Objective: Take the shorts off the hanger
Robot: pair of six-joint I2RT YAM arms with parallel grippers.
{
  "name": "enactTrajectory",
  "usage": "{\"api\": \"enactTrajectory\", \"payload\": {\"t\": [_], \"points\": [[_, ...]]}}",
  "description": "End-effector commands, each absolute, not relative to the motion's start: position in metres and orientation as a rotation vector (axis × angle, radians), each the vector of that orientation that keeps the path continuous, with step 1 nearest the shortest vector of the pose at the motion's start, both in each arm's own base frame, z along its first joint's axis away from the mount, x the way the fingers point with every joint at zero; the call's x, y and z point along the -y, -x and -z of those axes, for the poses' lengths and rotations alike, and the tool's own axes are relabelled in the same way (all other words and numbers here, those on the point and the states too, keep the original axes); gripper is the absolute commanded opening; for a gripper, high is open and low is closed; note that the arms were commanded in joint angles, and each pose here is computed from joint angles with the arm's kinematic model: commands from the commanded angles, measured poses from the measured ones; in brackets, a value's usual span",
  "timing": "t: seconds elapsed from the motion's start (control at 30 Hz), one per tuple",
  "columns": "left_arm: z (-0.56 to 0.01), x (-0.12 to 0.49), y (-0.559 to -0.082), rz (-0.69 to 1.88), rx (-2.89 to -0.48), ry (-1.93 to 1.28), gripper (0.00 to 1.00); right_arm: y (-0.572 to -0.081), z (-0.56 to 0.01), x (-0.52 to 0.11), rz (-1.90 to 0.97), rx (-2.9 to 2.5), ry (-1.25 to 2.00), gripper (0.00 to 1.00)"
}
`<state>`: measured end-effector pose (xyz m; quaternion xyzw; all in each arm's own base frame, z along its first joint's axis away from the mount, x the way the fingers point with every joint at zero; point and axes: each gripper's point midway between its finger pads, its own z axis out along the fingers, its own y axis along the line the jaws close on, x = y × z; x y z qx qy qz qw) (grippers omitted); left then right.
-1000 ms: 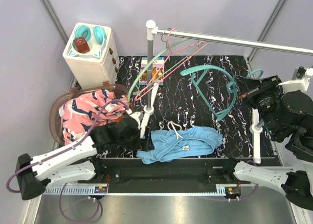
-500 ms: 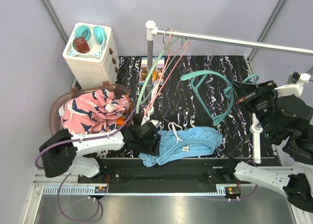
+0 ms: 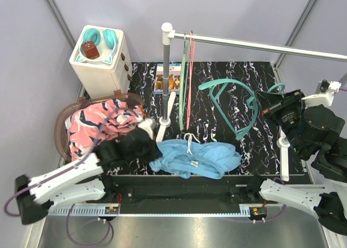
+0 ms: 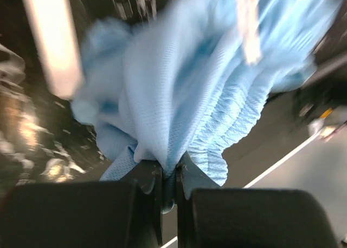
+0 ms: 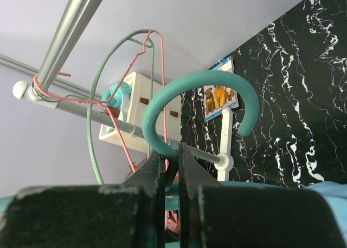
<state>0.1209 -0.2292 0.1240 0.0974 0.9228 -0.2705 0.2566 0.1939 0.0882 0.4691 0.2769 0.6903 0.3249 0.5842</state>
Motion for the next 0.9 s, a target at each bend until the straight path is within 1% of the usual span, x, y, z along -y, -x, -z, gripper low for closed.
{"api": "enactTrajectory", "payload": {"t": [0.0,0.03,0.1,0.13,0.2,0.23,0.27,0.33,0.37,0.43,0.47,0.53,0.57,0.67,0.7,0.8,0.87], "points": [[-0.206,0.185,-0.16,0.643,-2.312,-0.111,0.0,-0.194,-0.484,-0.087,-0.795,-1.561,-0.658,0.0],[-0.238,0.178,-0.165,0.657,-2.256,-0.083,0.0,-0.194,-0.484,-0.087,-0.79,-1.563,-0.654,0.0],[-0.266,0.163,-0.182,0.614,-2.203,-0.034,0.0,-0.193,-0.484,-0.086,-0.789,-1.561,-0.65,0.0],[-0.306,0.156,-0.187,0.633,-2.128,-0.011,0.0,-0.193,-0.484,-0.085,-0.785,-1.56,-0.65,0.0],[-0.332,0.14,-0.203,0.544,-2.093,0.032,0.0,-0.194,-0.482,-0.086,-0.777,-1.567,-0.642,0.0],[-0.37,0.133,-0.208,0.553,-2.009,0.068,0.0,-0.195,-0.48,-0.087,-0.76,-1.571,-0.634,0.0],[-0.384,0.126,-0.22,0.506,-1.984,0.092,0.0,-0.196,-0.48,-0.087,-0.751,-1.574,-0.627,0.0],[-0.416,0.117,-0.23,0.477,-1.911,0.118,0.0,-0.196,-0.484,-0.087,-0.74,-1.576,-0.595,0.0],[-0.452,0.11,-0.236,0.469,-1.829,0.126,0.0,-0.195,-0.486,-0.089,-0.743,-1.575,-0.577,0.0],[-0.487,0.101,-0.242,0.43,-1.746,0.119,0.0,-0.194,-0.489,-0.09,-0.735,-1.574,-0.529,0.0],[-0.517,0.096,-0.245,0.427,-1.679,0.132,0.0,-0.193,-0.487,-0.088,-0.728,-1.575,-0.524,0.0],[-0.55,0.082,-0.245,0.383,-1.594,0.145,0.0,-0.193,-0.486,-0.087,-0.718,-1.575,-0.517,0.0],[-0.578,0.072,-0.243,0.372,-1.517,0.175,0.0,-0.192,-0.483,-0.086,-0.713,-1.578,-0.514,0.0],[-0.603,0.056,-0.245,0.285,-1.437,0.188,0.0,-0.191,-0.485,-0.084,-0.709,-1.573,-0.509,0.0],[-0.607,0.045,-0.249,0.233,-1.41,0.239,0.0,-0.191,-0.486,-0.083,-0.698,-1.574,-0.498,0.0],[-0.604,0.024,-0.252,0.12,-1.375,0.319,0.0,-0.191,-0.494,-0.078,-0.664,-1.56,-0.471,0.0],[-0.608,0.005,-0.239,0.077,-1.336,0.373,0.0,-0.193,-0.501,-0.077,-0.645,-1.55,-0.459,0.0]]}}
